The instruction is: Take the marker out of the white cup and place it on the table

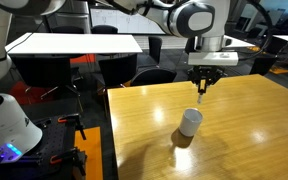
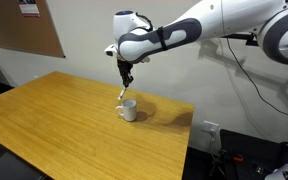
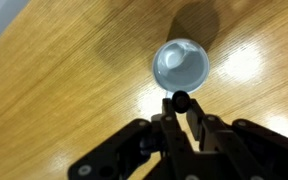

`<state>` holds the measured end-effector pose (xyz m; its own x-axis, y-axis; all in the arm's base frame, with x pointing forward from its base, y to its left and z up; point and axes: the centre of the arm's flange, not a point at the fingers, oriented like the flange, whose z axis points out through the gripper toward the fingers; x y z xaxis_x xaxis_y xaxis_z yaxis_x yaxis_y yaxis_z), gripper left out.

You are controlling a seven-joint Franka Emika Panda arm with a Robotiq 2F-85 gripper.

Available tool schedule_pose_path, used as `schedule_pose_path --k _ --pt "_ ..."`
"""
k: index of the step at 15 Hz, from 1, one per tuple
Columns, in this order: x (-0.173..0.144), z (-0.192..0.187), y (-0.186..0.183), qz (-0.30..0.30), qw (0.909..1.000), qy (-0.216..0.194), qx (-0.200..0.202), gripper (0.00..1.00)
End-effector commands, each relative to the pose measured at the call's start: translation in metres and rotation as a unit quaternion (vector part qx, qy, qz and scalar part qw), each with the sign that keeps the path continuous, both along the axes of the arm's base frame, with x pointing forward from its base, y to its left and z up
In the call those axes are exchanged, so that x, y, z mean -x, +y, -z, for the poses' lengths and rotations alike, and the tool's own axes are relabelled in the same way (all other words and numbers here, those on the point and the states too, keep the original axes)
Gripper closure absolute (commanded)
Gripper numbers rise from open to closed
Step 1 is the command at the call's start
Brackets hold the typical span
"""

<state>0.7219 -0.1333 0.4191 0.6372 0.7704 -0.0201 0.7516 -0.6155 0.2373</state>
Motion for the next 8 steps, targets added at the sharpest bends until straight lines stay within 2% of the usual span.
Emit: schedule_pose_path --k 1,8 --pt "0.05 -0.007 0.024 0.006 0.9995 -0.029 0.006 0.95" --pt "0.082 0.01 0.055 -0.032 0.9984 -0.042 -0.019 0.95"
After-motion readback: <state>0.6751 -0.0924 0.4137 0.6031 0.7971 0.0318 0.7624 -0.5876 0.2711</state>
